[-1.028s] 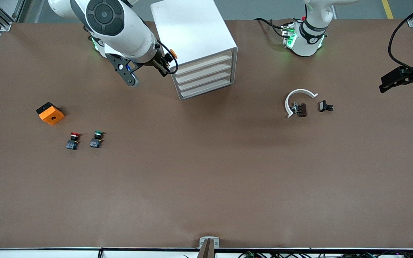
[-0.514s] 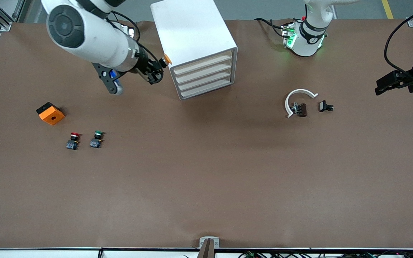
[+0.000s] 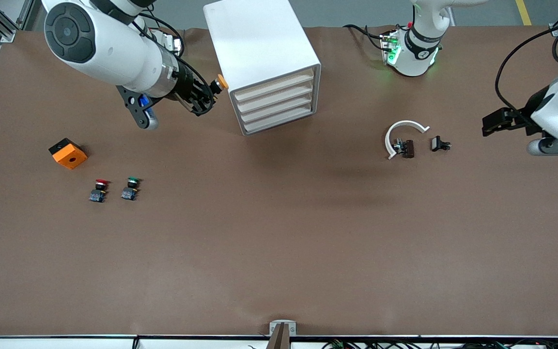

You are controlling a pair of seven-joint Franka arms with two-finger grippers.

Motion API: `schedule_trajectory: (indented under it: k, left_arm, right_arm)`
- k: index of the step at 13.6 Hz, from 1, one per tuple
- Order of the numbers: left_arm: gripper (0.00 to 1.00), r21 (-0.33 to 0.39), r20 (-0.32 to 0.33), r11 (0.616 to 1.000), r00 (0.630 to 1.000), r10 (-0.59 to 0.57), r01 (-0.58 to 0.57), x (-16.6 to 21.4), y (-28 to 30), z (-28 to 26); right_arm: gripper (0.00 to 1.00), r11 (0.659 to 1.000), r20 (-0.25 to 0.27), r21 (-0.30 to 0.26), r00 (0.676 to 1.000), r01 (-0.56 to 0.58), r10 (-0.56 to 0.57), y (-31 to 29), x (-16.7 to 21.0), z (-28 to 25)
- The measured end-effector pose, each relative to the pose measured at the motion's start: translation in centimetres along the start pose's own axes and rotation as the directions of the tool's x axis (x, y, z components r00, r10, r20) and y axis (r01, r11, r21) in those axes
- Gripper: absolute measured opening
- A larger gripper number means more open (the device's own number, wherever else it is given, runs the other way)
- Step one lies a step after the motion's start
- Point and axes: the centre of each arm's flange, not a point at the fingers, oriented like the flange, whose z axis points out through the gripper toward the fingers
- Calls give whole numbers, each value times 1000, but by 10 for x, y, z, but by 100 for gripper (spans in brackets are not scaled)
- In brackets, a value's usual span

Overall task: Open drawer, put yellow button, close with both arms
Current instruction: 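Hold the button by the cabinet while the left gripper reaches the drawer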

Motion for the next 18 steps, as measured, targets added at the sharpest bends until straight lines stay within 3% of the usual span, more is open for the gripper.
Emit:
schedule_trajectory:
  k: [6,11,15,18]
  left_arm:
    - [100,-32,6,999,1000,20,-19,17,14,18]
    - [100,-86,18,993,996,86,-84,9,78,20]
    - [100,-175,143,981,988,-58,82,9,146,54]
    - [100,-154,269,961,945,-185,231,8,206,94]
  right_arm:
    - [41,1000,0,6,1000,3,-3,0,-1,-3]
    - [41,1000,-1,12,1000,5,-5,0,-2,-5]
    - [41,1000,-1,17,1000,7,-7,1,-3,-8]
    - [41,1000,-2,22,1000,7,-7,1,-3,-10]
